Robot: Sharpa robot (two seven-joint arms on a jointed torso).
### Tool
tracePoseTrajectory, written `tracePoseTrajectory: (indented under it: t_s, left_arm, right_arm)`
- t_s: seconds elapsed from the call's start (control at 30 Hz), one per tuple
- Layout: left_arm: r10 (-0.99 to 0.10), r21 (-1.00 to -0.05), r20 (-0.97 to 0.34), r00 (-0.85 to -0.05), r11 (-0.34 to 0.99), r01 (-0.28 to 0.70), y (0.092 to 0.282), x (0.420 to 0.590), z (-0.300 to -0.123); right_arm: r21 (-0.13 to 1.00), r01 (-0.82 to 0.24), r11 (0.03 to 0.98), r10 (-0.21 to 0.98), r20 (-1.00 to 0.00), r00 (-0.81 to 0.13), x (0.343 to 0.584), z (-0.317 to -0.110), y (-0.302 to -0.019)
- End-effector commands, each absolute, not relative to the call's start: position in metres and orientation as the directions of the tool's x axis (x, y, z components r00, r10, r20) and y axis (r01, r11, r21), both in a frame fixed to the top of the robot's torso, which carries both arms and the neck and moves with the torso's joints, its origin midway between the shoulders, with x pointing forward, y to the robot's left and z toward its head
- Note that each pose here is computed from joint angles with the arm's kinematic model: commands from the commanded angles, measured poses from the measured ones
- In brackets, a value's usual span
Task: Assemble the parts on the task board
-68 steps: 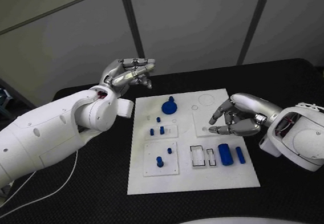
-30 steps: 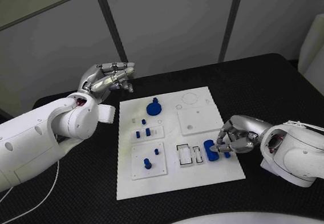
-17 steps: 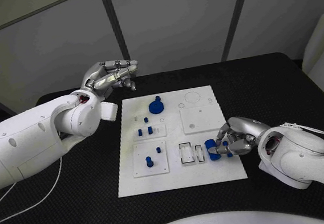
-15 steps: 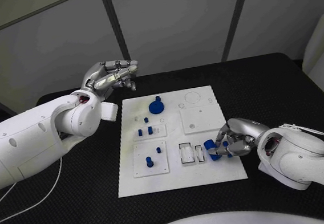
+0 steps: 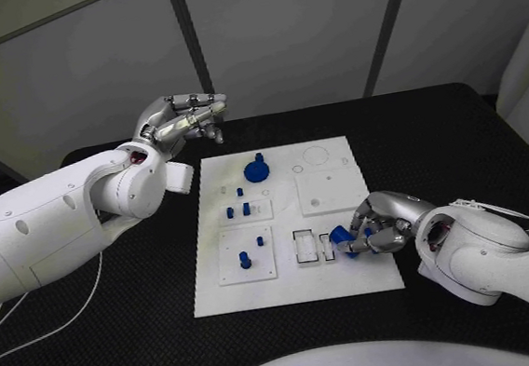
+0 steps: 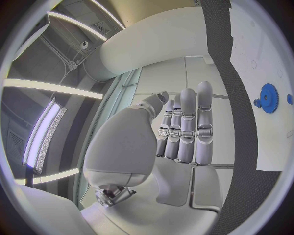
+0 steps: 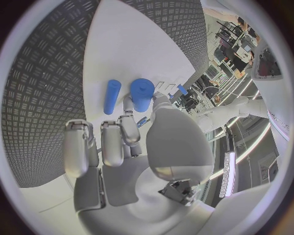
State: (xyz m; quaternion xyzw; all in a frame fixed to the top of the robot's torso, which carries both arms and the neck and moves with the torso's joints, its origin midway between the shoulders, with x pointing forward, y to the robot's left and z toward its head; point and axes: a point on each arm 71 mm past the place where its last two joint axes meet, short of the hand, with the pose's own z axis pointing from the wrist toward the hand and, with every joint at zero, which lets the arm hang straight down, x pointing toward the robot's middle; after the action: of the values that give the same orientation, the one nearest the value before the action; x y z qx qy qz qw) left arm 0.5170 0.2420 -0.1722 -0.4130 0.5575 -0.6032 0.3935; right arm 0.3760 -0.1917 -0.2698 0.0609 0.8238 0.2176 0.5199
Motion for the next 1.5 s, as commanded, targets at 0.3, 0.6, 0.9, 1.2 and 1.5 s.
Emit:
tracePoseTrajectory:
  t_s: [0.3, 0.6, 0.9, 1.2, 1.5]
  left_arm:
    - [-0.933, -0.997, 0.065, -0.354, -0.077, 0.021, 0.242, 0.517, -0.171]
    - [-0.933, -0.997, 0.065, -0.354, -0.077, 0.021, 0.241, 0.517, -0.171]
    - [-0.933, -0.997, 0.065, -0.354, -0.078, 0.022, 0.241, 0.517, -0.171]
    - [-0.932, -0.997, 0.066, -0.358, -0.079, 0.021, 0.239, 0.517, -0.171]
    - [-0.930, -0.996, 0.068, -0.361, -0.081, 0.022, 0.237, 0.517, -0.170]
  right_arm:
    - [0.453, -0.085, 0.887, 0.371, -0.811, -0.453, 0.368, -0.272, -0.197]
    - [0.562, -0.031, 0.827, 0.498, -0.757, -0.424, 0.358, -0.258, -0.200]
    - [0.603, -0.048, 0.797, 0.534, -0.738, -0.412, 0.358, -0.251, -0.189]
    - [0.609, -0.070, 0.790, 0.515, -0.723, -0.461, 0.362, -0.257, -0.165]
    - [0.559, -0.095, 0.823, 0.433, -0.728, -0.532, 0.368, -0.266, -0.147]
